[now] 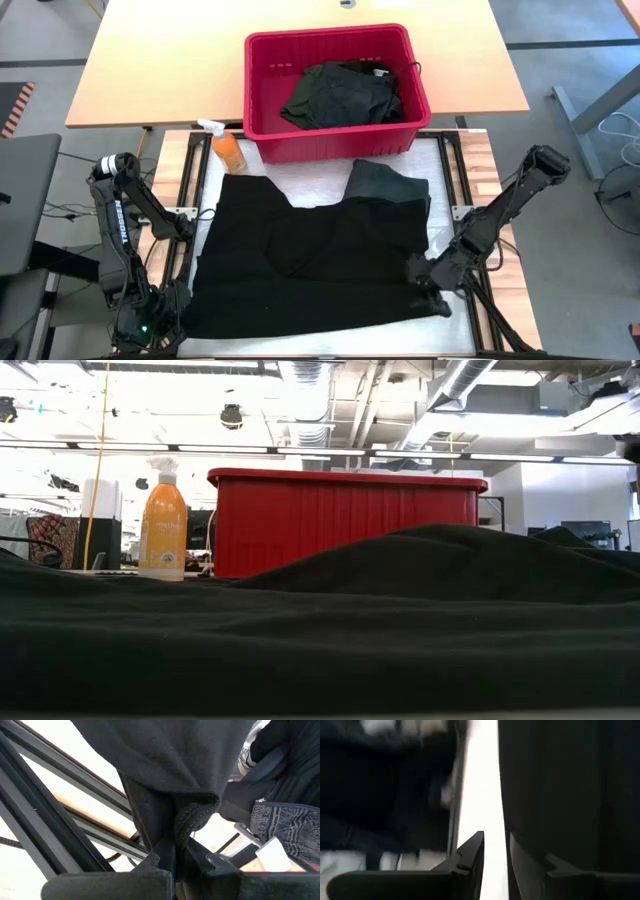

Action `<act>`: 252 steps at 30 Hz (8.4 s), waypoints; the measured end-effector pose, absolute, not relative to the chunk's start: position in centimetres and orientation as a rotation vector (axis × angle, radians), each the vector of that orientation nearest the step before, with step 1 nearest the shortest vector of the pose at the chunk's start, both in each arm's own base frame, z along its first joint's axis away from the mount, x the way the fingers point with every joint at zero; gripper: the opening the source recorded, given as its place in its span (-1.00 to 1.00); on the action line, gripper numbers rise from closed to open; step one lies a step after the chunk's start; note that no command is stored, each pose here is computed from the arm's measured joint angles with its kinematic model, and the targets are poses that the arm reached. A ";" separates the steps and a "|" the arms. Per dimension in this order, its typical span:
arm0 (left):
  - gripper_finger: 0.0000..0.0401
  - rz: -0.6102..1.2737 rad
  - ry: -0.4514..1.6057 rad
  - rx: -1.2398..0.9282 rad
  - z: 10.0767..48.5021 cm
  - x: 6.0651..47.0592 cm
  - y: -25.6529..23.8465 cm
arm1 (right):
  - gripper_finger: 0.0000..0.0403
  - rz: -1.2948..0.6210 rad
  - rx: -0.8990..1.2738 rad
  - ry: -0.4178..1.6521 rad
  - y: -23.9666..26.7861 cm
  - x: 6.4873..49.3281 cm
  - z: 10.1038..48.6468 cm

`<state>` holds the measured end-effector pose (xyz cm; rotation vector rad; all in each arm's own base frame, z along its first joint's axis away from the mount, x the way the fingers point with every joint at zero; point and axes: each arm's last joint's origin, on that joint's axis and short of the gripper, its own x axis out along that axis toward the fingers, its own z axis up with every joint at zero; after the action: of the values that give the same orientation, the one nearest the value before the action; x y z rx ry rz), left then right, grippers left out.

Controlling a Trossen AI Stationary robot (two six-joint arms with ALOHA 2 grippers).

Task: Fold Laundry from Bin
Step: Fold the black shirt

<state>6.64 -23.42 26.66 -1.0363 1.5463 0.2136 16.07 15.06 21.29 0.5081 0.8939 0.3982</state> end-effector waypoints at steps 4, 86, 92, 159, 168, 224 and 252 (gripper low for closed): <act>-1.00 0.215 1.537 -1.039 26.7 6.7 -23.4 | -0.44 0.379 0.409 0.800 16.0 17.1 20.5; -0.36 0.379 1.322 0.103 18.1 22.2 -8.0 | -0.47 0.174 0.179 0.536 14.4 20.0 20.7; -0.36 0.131 1.240 -0.042 18.1 22.3 -7.3 | -0.47 0.172 0.142 0.507 14.0 20.4 21.0; -1.00 -0.244 1.014 -0.130 24.4 26.7 -13.1 | -0.47 0.182 0.145 0.501 14.3 20.3 21.0; -1.00 -0.237 0.932 -0.281 24.1 24.7 -19.3 | -0.47 0.182 0.146 0.500 14.3 20.3 21.0; -0.19 0.070 1.132 -0.158 17.9 25.5 -12.8 | -0.47 0.482 -0.104 0.609 21.6 41.2 16.8; -0.95 -0.066 1.138 -0.243 15.7 25.1 -12.0 | -0.47 0.482 -0.127 0.660 21.5 40.9 16.4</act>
<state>25.06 -11.97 15.74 -0.2426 1.1380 -0.0664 40.93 21.48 16.40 -0.1266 0.6596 0.4817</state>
